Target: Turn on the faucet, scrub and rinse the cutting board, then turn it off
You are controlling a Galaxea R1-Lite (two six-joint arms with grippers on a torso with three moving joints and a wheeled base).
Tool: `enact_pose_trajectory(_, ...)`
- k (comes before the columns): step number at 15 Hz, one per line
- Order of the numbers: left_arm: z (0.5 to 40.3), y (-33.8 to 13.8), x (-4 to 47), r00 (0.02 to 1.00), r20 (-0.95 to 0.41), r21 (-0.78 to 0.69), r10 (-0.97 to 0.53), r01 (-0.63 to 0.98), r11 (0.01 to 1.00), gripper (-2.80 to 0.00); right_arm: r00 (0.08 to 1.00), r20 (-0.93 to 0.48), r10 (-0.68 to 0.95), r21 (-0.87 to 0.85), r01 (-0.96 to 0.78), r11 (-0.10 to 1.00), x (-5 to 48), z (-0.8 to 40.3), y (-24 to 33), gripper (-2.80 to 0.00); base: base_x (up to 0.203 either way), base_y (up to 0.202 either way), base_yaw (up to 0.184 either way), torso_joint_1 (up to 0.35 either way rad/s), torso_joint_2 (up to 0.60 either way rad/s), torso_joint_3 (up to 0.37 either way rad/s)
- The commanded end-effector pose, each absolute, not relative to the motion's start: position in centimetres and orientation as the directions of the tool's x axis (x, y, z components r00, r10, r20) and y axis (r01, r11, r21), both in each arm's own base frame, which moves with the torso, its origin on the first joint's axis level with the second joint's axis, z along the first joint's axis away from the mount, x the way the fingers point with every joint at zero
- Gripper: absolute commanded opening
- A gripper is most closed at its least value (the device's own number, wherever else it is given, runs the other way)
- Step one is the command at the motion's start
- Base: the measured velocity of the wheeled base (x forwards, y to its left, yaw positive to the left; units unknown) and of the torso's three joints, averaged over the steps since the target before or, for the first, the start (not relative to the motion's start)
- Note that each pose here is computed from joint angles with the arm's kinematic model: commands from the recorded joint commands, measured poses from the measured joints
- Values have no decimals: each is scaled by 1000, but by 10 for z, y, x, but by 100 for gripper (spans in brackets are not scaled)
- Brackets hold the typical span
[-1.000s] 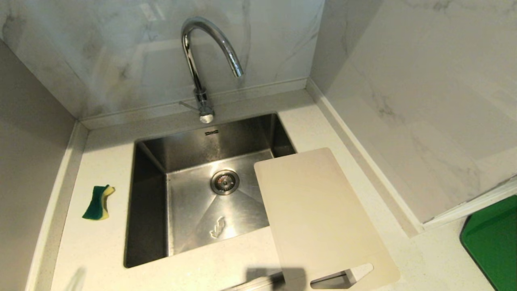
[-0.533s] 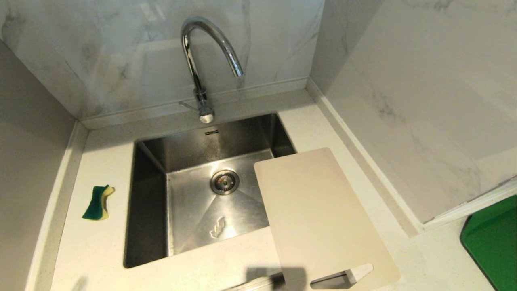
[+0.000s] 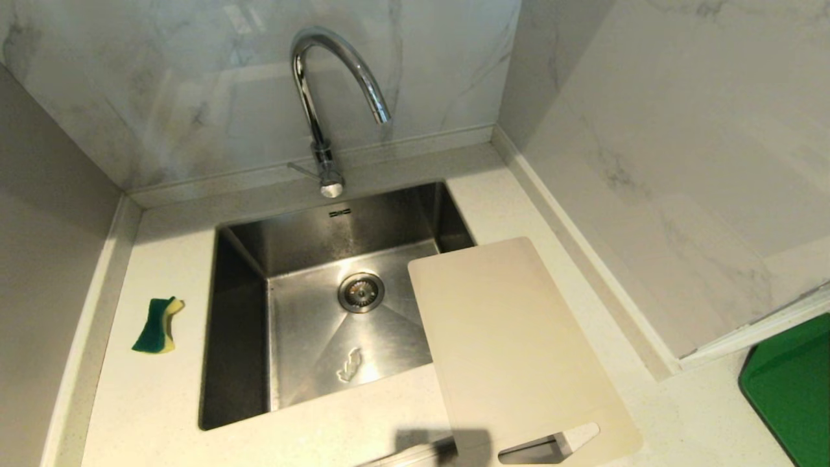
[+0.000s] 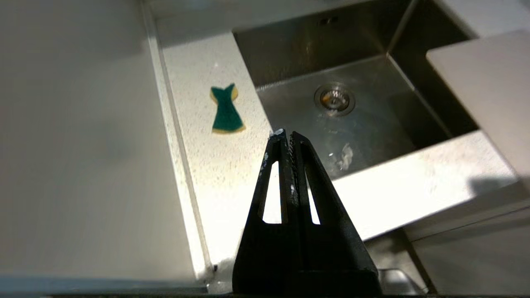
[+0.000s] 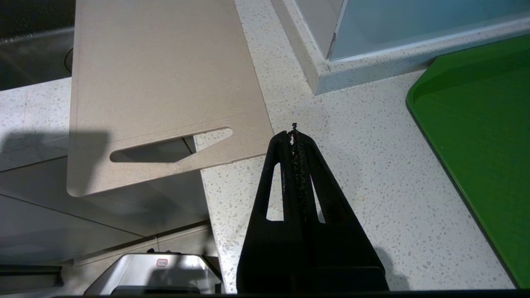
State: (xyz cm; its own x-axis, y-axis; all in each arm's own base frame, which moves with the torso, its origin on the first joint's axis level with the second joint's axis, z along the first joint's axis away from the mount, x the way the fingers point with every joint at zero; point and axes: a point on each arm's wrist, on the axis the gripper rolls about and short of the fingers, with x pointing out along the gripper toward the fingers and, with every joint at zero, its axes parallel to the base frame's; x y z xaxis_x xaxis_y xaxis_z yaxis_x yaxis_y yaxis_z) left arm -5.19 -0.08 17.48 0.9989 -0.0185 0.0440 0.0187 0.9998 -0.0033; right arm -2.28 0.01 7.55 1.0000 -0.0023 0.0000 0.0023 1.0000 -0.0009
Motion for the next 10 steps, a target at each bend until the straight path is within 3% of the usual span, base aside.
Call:
enact_pose_trajectory(1,150,-1,-59,996,84,24,-20,18,1000,-280,1000,0,-2,-2,2,1000,-23,75,0,-280,0,0,0,0,0,0)
enact_pose_trajectory(4,135,-1,-49,983,181,65,-16,4,998,-280,1000,0,-2,-2,2,1000,-23,75,0,-280,0,0,0,0,0,0)
enact_pose_trajectory(10,87,0,-23,993,119,80,-3,-7,997,-280,1000,0,-3,0,3,1000,-23,75,0,-280,0,0,0,0,0,0)
